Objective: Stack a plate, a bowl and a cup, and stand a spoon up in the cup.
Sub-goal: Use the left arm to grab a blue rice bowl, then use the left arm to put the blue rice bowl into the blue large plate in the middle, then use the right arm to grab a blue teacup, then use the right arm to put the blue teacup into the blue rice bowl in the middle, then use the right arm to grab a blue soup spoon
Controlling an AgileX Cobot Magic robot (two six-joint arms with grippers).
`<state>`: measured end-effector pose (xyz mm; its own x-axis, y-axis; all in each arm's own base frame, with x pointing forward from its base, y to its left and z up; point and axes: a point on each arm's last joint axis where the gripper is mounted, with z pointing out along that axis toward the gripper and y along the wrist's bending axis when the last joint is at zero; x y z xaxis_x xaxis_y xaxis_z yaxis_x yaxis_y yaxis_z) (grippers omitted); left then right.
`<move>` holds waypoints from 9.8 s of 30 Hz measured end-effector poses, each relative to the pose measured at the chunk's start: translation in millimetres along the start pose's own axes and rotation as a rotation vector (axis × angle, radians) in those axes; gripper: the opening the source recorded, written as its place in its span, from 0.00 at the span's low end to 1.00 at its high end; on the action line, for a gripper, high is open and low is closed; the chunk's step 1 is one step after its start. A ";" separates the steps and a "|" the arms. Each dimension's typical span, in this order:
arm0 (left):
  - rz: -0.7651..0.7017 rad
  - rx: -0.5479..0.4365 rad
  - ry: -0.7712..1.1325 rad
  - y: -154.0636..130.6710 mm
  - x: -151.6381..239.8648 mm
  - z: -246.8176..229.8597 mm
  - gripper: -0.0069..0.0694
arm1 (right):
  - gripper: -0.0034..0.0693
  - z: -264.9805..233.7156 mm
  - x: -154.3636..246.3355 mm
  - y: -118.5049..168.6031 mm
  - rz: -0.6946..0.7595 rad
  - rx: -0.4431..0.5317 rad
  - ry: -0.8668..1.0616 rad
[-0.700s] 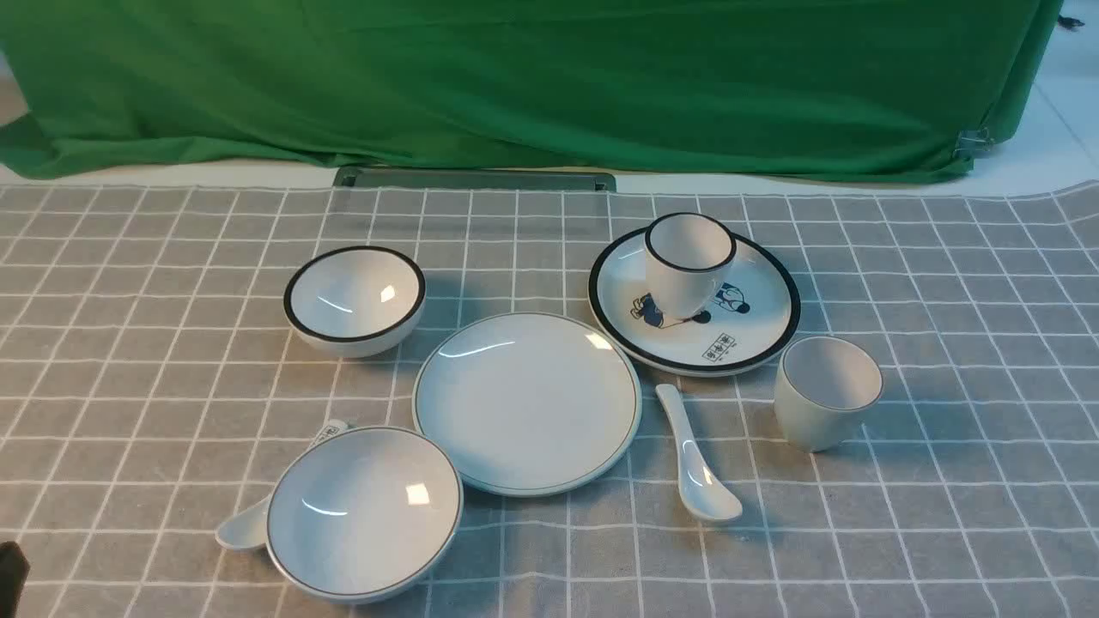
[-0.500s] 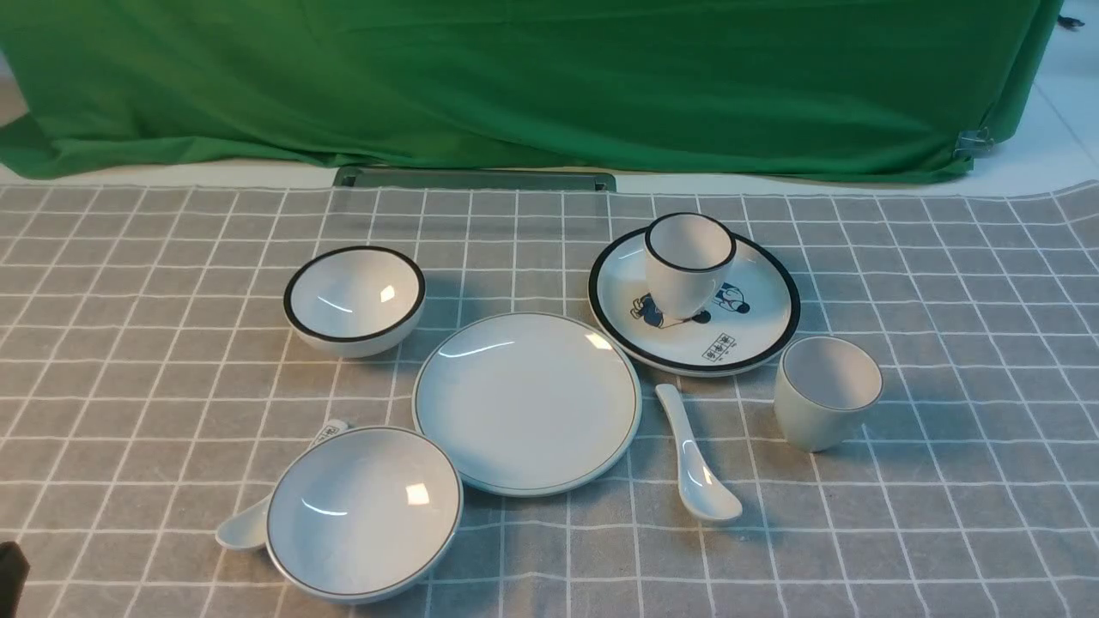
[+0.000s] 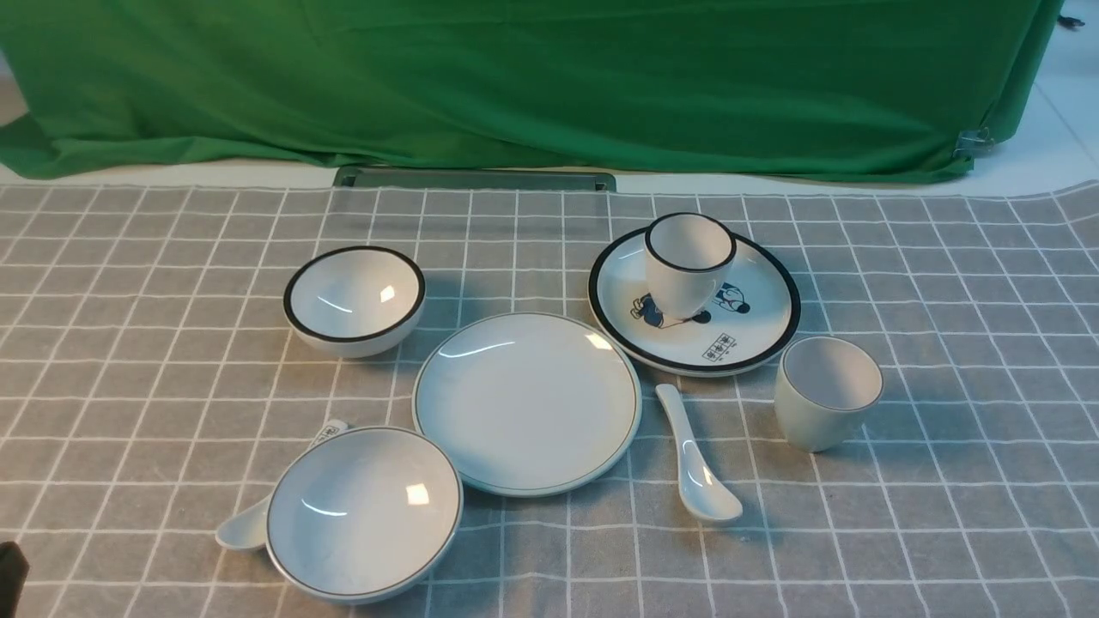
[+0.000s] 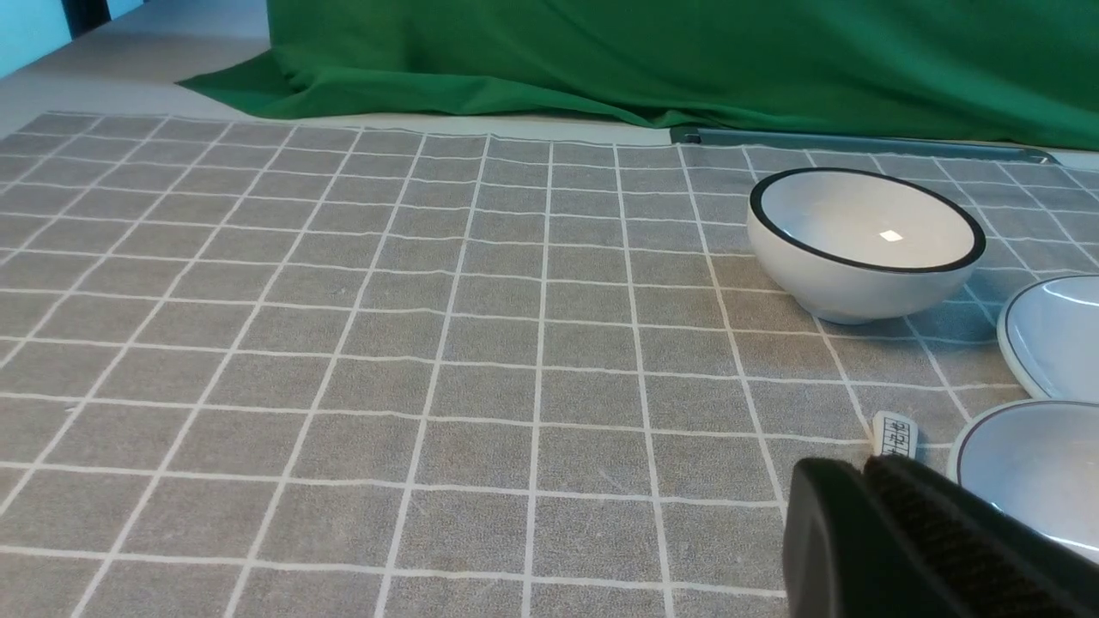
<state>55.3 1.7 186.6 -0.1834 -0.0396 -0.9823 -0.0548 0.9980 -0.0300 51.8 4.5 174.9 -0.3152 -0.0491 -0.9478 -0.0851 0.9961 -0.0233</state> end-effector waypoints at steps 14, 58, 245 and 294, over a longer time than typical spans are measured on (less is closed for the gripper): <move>-0.710 0.060 -0.357 6.0 -31.0 -5.6 0.11 | 0.38 0.0 0.0 0.0 0.000 0.000 0.000; 0.383 0.880 0.924 -144.2 -114.9 76.1 0.11 | 0.38 -4.1 -27.0 -1.1 0.432 -0.054 -0.299; 0.238 0.755 0.042 -50.1 -126.5 -36.8 0.10 | 0.67 306.8 -146.1 306.9 -0.582 -0.616 0.931; 0.242 0.757 0.051 -50.1 -125.5 -37.0 0.10 | 0.54 311.0 -87.8 179.2 -0.173 -0.350 0.969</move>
<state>44.8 -45.1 318.3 -0.1510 0.1986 -0.9684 0.6707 0.7402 0.0472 358.2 210.1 155.0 -0.8824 -0.3813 -0.2755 -0.4221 0.9003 0.1059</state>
